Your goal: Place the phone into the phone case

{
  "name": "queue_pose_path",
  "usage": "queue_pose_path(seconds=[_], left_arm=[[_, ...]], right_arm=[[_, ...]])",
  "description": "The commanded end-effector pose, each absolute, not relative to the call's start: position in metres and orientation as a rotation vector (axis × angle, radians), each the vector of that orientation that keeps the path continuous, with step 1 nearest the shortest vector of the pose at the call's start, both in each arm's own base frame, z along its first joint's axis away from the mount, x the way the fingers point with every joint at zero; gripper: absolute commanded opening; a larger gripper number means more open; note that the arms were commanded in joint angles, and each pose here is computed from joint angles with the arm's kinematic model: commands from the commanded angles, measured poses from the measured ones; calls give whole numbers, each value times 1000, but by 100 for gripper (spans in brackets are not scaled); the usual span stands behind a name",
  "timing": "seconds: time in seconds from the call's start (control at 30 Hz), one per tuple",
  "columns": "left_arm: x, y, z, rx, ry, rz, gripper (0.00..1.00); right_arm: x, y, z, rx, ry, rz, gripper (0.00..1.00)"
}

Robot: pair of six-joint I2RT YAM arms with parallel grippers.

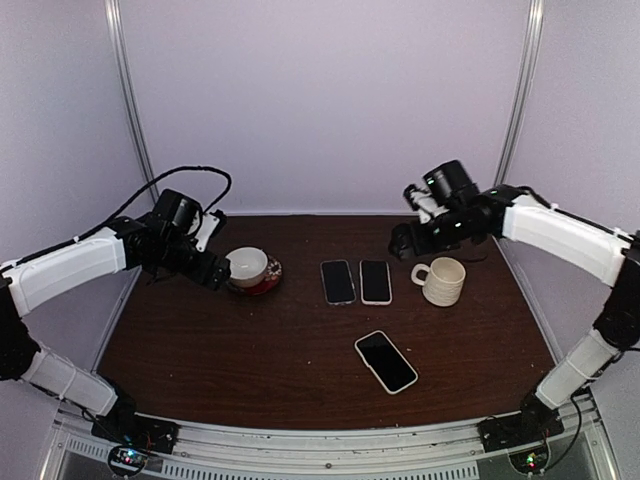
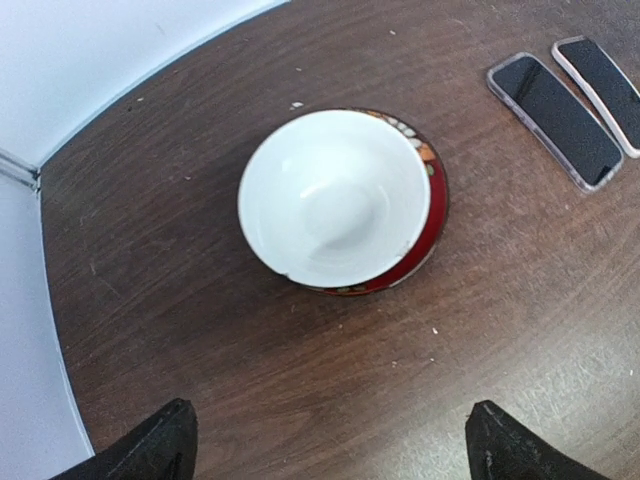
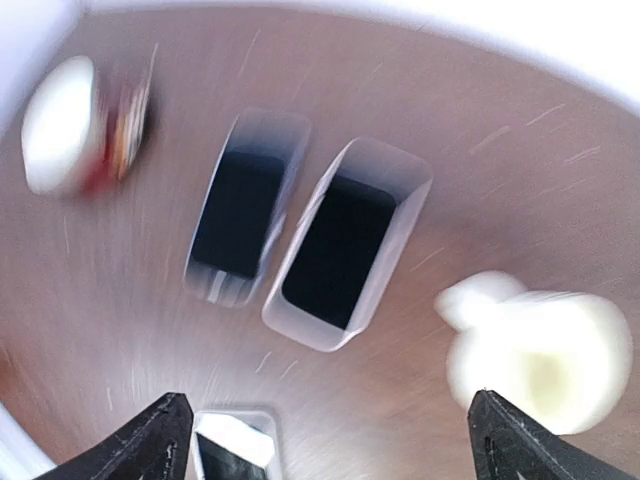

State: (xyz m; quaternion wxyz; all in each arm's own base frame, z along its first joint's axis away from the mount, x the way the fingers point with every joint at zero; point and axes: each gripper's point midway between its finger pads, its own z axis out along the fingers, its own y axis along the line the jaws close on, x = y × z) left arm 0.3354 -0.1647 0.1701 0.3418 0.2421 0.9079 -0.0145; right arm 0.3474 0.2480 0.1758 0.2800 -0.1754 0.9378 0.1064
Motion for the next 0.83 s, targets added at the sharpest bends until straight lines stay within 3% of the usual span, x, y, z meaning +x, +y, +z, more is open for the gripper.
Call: queue_pose_path(seconds=[0.0, 0.17, 0.27, 0.53, 0.8], left_arm=[[356, -131, 196, 350, 2266, -53, 98], [363, -89, 193, 122, 2262, 19, 97], [364, -72, 189, 20, 2257, 58, 98], [363, -58, 175, -82, 2221, 73, 98], [365, -60, 166, -64, 2254, 74, 98]], right_arm=[[377, 140, 251, -96, 2252, 227, 100], [348, 0, 267, 326, 2049, 38, 99], [323, -38, 258, 441, 1960, -70, 99], [304, -52, 198, 550, 1941, -112, 99], [299, -60, 179, 598, 1952, -167, 99]])
